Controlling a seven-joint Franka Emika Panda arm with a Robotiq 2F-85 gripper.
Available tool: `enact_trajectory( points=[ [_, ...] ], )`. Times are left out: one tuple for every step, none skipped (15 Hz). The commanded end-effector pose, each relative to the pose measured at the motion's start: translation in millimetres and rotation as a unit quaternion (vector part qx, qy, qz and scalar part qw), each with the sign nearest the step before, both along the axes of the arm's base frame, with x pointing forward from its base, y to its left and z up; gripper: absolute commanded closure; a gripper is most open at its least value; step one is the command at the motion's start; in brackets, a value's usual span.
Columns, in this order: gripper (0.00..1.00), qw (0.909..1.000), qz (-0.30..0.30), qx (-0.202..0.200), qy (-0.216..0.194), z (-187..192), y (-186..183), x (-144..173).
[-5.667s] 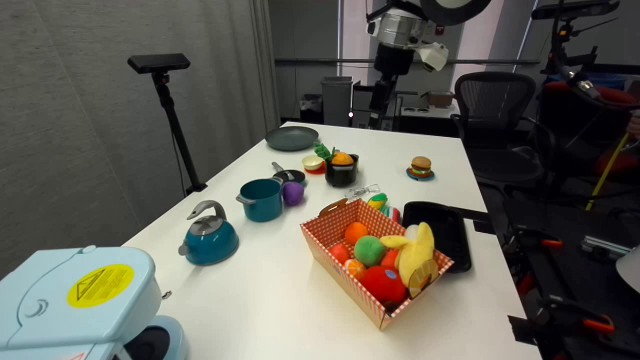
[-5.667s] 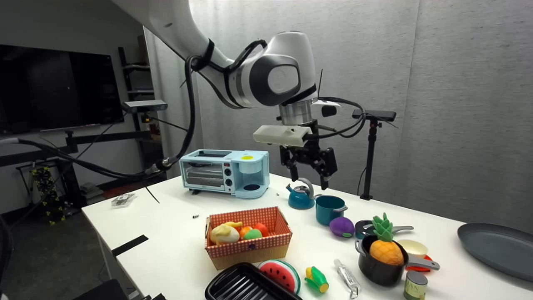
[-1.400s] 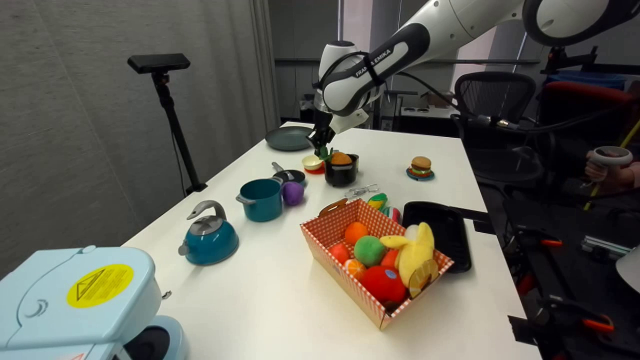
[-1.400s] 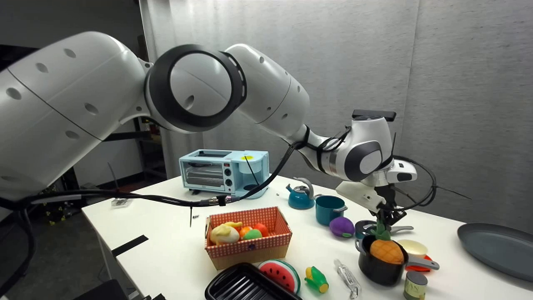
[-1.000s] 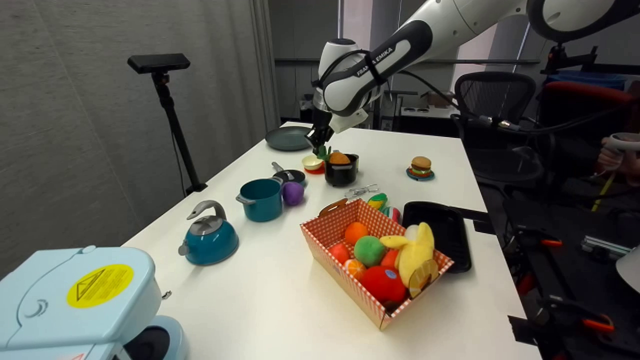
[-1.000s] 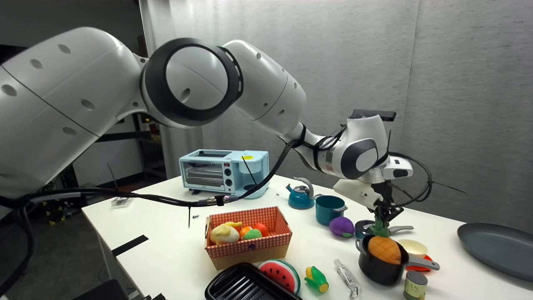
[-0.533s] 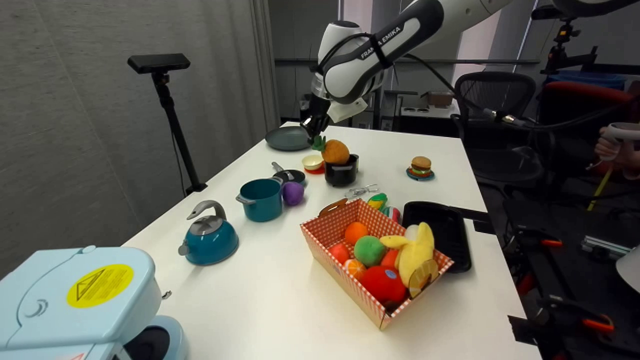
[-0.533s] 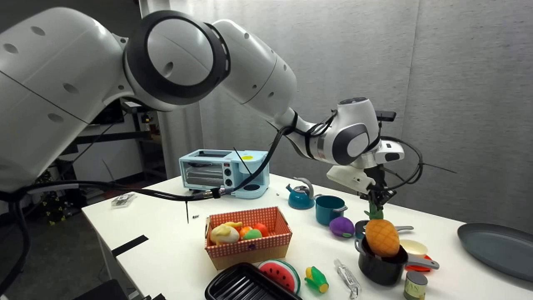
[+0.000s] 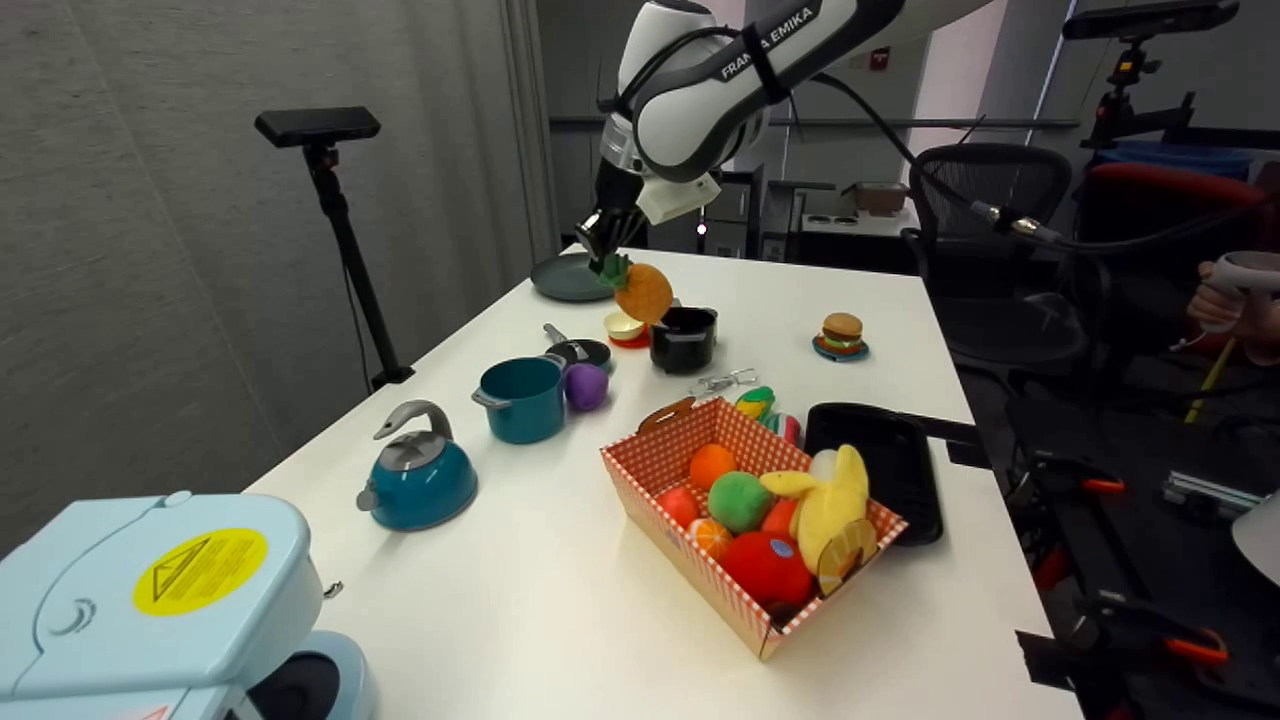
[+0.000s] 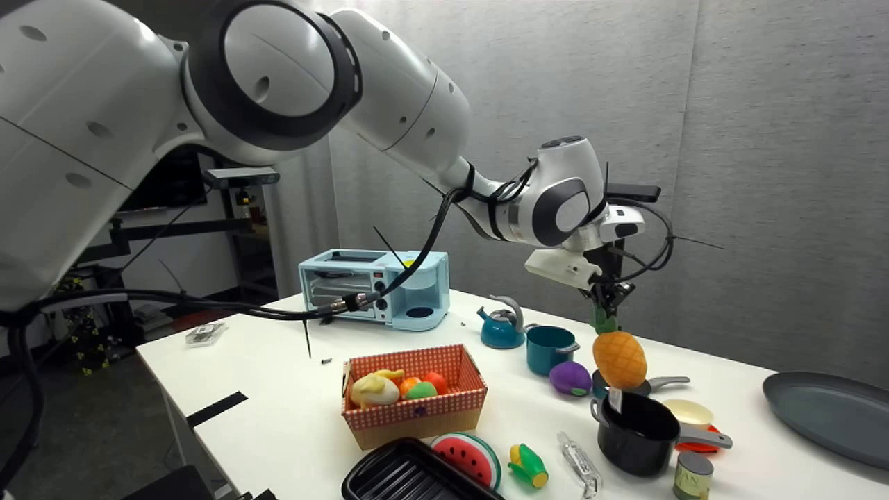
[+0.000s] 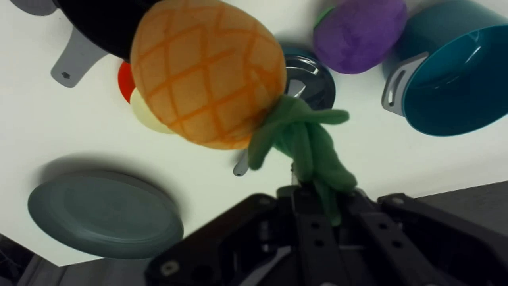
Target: Take the pineapple plushie from the black pot and put it in the blue pot
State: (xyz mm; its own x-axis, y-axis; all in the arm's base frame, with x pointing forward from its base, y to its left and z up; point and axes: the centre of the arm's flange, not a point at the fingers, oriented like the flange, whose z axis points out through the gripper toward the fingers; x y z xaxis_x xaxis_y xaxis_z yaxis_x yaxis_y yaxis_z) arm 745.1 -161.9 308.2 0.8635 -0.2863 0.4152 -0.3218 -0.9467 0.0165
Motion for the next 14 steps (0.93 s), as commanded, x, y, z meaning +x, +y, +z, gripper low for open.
enact_trajectory(
  points=[
    [0.98,0.9999,0.012,-0.011,-0.003,8,31,-2],
    [0.98,0.9997,0.020,-0.015,-0.003,10,34,2],
    [0.98,0.9995,0.026,-0.018,-0.002,8,45,4],
    [0.98,0.9993,0.033,-0.020,0.000,9,53,6],
    [0.98,0.9990,0.039,-0.021,0.001,9,60,7],
    [0.98,0.9987,0.045,-0.023,0.001,11,67,9],
    [0.98,0.9984,0.050,-0.024,0.001,12,73,11],
    [0.98,0.9982,0.055,-0.025,0.001,12,83,12],
    [0.98,0.9979,0.059,-0.026,0.001,13,89,14],
    [0.98,0.9976,0.064,-0.026,0.001,14,95,15],
    [0.98,0.9974,0.067,-0.026,0.001,14,101,17],
    [0.98,0.9972,0.070,-0.025,0.001,15,106,19],
    [0.98,0.9971,0.073,-0.023,0.003,16,111,21],
    [0.98,0.9969,0.075,-0.022,0.004,18,116,23]
  ],
)
